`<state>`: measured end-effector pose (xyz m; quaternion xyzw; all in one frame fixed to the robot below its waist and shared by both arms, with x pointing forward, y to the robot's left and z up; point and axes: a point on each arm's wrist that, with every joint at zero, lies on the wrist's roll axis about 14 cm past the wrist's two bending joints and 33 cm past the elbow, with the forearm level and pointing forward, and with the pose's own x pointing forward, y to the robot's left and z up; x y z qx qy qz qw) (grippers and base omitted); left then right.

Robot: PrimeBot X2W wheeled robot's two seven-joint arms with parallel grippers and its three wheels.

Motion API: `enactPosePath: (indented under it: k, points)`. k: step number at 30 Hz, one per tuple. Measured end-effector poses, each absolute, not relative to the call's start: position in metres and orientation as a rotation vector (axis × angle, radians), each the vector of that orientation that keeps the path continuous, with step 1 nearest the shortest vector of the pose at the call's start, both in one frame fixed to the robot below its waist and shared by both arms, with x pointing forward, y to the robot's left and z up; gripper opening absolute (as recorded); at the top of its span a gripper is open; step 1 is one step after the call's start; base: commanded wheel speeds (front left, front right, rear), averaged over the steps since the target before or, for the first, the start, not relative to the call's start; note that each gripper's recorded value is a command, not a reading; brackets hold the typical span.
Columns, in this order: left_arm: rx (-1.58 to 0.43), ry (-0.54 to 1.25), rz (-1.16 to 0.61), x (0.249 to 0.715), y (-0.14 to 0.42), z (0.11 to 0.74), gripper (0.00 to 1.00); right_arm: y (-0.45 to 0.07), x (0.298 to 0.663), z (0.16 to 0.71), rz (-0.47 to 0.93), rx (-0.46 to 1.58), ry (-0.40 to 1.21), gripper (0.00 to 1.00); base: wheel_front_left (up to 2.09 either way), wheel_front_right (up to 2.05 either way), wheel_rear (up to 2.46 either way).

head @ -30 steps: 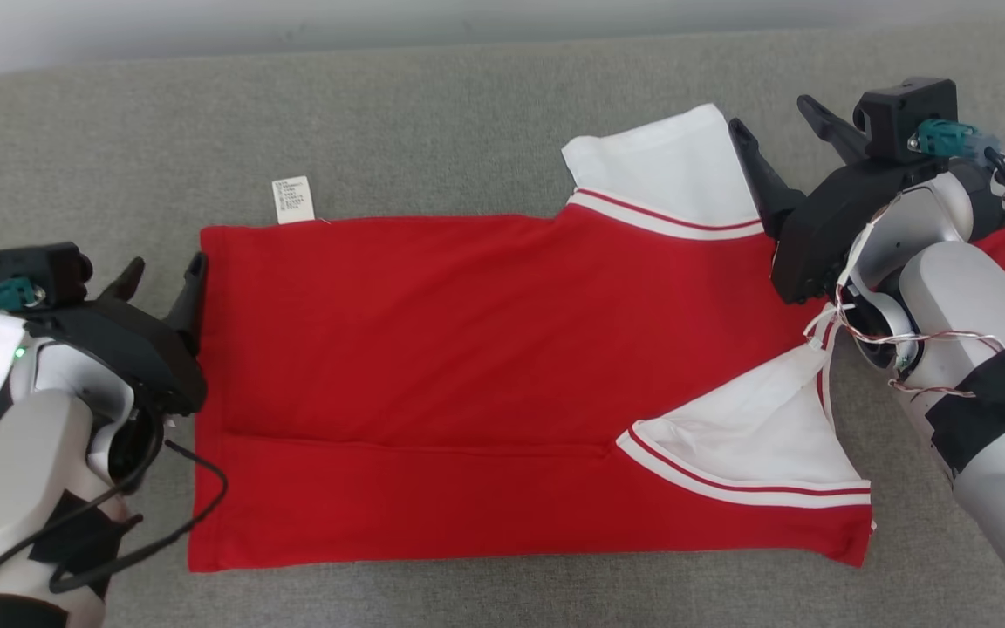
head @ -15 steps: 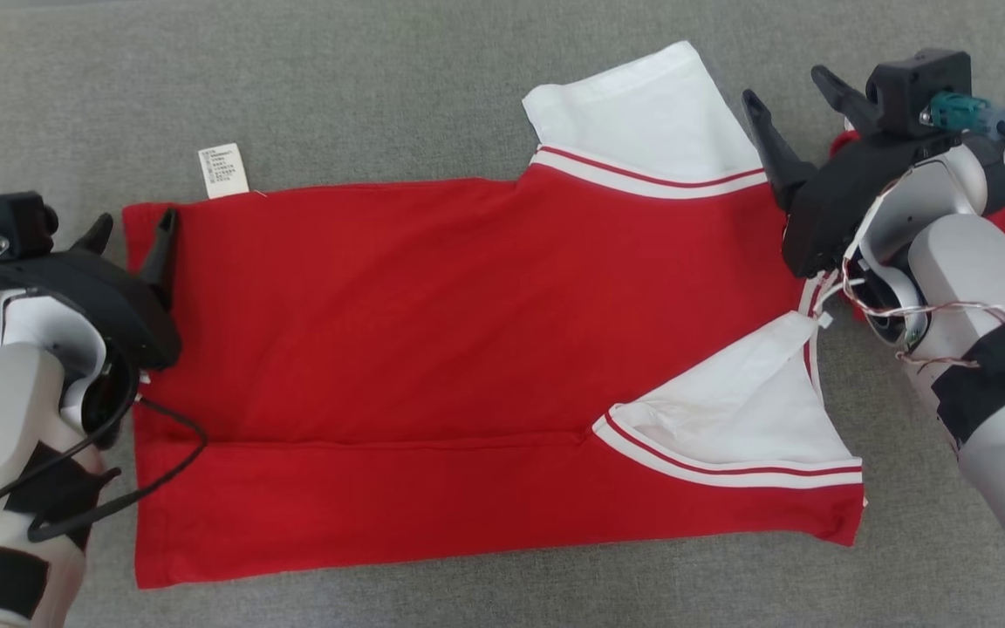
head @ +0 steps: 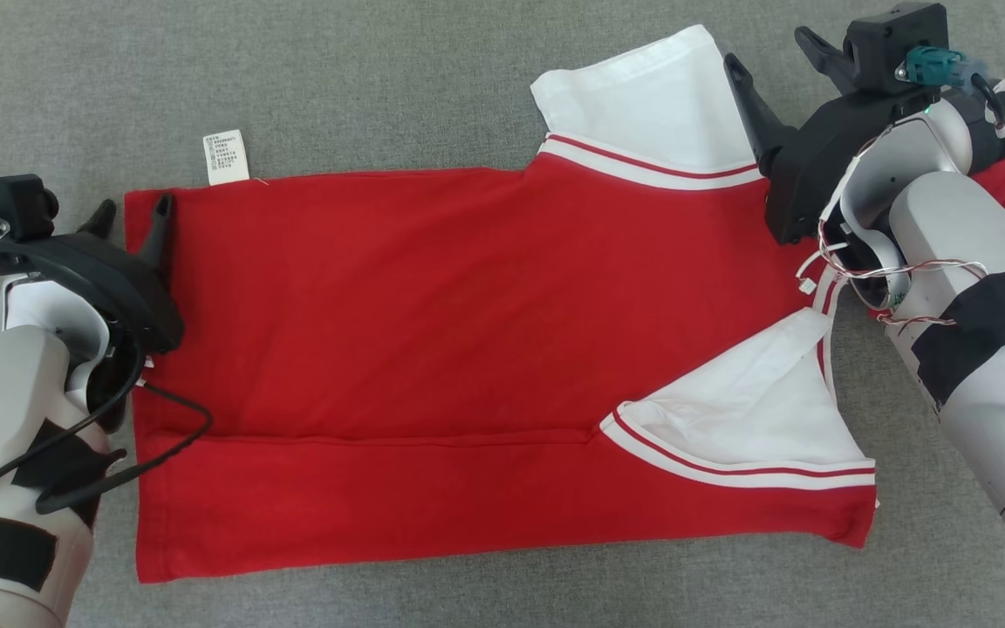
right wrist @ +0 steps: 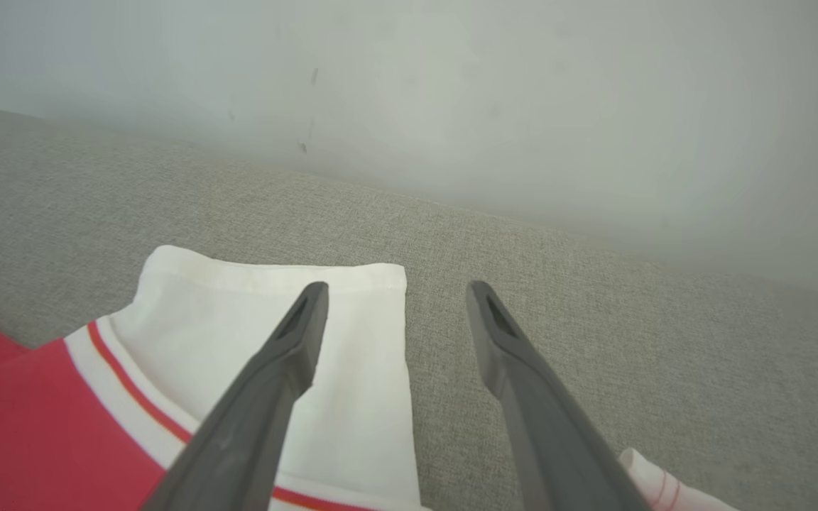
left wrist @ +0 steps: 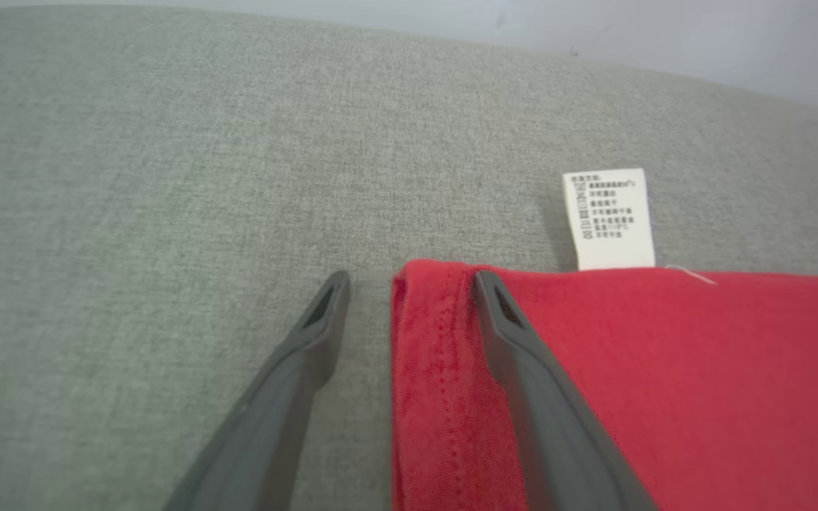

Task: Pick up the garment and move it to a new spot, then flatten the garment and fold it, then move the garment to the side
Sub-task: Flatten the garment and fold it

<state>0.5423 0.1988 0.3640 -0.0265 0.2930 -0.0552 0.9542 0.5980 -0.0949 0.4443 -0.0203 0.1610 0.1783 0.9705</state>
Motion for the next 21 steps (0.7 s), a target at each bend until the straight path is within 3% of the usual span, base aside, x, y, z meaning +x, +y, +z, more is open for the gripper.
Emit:
enactPosePath:
  k: [21]
  points:
    - [-0.084,0.581,-0.152,0.539,0.177,0.37,0.0,-0.08,0.626,0.416,0.351,-0.118,0.518,1.0,0.0,0.0,0.0]
